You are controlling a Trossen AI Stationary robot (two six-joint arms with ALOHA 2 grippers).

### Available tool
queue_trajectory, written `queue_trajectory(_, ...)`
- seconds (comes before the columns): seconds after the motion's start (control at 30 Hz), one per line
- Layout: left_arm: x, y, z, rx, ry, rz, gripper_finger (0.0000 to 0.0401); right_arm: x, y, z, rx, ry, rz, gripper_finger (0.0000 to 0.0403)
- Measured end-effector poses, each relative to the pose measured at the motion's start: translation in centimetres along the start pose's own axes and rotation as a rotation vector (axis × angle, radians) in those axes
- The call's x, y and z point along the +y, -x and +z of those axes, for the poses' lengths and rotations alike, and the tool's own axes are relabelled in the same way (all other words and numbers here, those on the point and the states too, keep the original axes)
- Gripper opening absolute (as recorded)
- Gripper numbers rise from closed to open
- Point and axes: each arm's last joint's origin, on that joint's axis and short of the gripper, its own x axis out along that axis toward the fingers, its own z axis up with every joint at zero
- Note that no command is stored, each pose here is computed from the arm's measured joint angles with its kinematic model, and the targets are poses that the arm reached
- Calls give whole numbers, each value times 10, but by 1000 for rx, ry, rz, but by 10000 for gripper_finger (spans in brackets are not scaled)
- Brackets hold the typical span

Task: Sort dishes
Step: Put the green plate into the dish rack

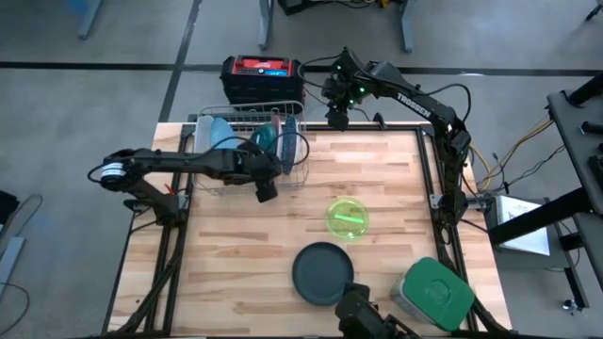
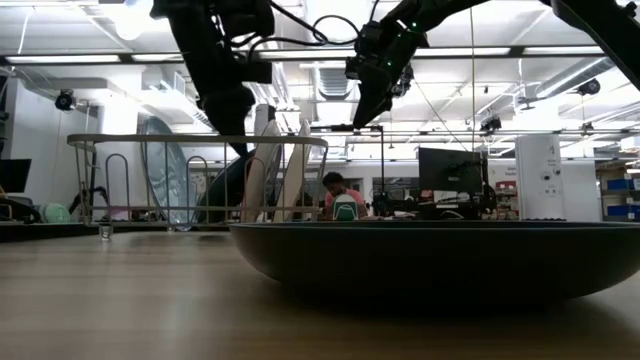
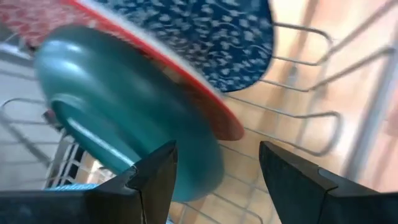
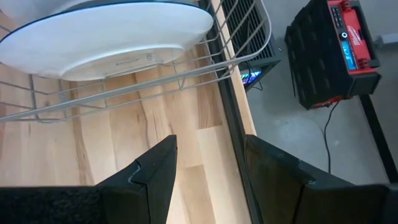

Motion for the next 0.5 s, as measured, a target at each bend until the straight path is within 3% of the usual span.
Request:
queue_trajectory(0.13, 0, -3, 0, 4, 39, 72, 217, 0, 0, 0, -1, 0, 0, 179)
queue_trajectory(0.5, -5, -13, 0, 28, 93, 104, 217, 0, 0, 0, -2, 0, -1, 179)
